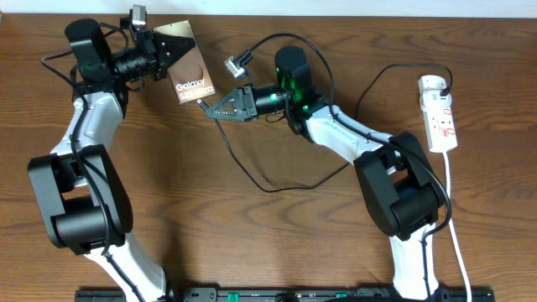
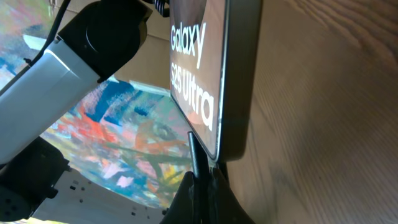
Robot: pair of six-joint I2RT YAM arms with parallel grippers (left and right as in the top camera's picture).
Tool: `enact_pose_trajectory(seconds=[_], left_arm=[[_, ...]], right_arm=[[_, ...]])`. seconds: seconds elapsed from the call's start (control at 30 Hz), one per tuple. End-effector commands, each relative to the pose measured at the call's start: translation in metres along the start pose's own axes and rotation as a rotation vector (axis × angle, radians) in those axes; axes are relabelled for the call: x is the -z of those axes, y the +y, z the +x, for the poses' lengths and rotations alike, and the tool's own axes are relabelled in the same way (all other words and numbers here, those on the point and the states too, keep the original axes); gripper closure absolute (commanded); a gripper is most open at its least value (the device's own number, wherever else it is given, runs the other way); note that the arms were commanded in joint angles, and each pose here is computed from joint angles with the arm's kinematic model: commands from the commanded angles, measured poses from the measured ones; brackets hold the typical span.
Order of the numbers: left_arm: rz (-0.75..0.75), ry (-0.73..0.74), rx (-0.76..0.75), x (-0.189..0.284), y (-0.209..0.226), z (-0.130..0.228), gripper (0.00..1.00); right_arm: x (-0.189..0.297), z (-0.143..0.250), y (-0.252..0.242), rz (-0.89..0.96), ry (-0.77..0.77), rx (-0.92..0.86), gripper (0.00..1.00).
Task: Plug charger to phone and switch on socket
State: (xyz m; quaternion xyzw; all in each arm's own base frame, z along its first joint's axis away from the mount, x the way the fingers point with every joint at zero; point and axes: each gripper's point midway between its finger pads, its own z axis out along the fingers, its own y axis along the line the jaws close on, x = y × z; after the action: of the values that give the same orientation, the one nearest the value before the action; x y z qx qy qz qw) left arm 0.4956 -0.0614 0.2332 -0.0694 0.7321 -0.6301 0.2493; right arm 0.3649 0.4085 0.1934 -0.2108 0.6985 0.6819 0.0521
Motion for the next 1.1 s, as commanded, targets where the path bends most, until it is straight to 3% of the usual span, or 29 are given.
enact_pose_trajectory(seconds=[0.0, 1.07], left_arm=[[0.039, 0.058, 0.004, -0.003, -0.011, 0.009, 0.92], [0.001, 0.0, 0.029, -0.004, -0.005, -0.001, 0.93]], right_arm=[[0.015, -0.026, -0.016, 0.072, -0.13, -0.008, 0.99], [-0.006, -0.027, -0.01, 0.076, -0.165, -0.052, 0.99]])
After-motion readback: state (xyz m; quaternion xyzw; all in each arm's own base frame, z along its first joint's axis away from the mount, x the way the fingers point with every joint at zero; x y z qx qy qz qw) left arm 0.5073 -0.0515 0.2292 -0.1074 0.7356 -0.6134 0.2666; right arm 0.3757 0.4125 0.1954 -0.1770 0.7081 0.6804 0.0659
